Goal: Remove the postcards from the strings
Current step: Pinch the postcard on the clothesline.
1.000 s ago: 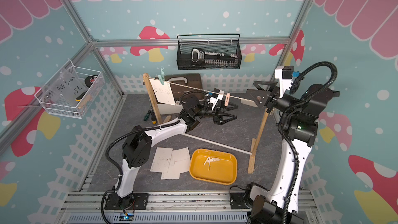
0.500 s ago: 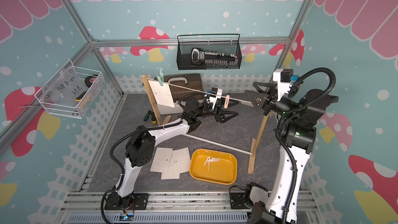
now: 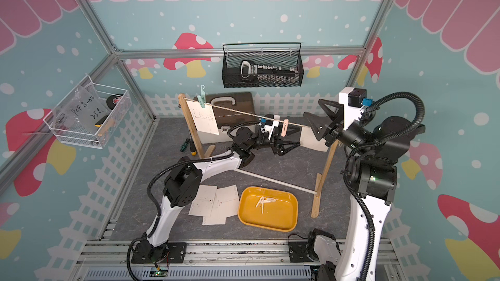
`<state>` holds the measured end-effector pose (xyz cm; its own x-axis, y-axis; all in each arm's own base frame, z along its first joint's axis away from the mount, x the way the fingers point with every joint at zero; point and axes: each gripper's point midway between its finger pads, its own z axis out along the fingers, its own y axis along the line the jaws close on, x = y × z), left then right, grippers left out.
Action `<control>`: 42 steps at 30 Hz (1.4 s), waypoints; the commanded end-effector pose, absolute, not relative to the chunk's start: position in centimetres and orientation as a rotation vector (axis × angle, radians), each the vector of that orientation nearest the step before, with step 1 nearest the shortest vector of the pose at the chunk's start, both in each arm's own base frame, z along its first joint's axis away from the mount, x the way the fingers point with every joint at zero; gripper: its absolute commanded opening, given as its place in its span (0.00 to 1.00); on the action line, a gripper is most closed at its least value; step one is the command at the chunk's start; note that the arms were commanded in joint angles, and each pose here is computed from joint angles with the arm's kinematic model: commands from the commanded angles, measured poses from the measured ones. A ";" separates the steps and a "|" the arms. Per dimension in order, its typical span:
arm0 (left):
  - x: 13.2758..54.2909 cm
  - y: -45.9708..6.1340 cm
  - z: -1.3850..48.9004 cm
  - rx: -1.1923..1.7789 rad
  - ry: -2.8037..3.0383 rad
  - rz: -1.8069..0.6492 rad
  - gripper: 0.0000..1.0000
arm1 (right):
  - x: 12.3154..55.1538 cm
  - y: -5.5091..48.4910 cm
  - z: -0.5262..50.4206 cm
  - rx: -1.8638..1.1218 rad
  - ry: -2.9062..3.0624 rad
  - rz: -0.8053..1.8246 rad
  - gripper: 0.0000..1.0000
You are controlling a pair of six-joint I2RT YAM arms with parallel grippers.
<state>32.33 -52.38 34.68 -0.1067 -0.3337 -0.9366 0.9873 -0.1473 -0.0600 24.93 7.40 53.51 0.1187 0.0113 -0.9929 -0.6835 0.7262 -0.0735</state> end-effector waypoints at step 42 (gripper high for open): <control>28.7 -53.1 38.1 1.067 0.733 -1.711 0.73 | 25.7 5.6 46.5 -0.482 1.689 0.480 0.63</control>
<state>29.92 -52.65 38.56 -0.1490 -0.4152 -0.8974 0.9491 -0.3148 -0.0120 25.50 5.25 48.38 -0.1007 -0.0566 -0.9933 -0.5348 0.8449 0.0060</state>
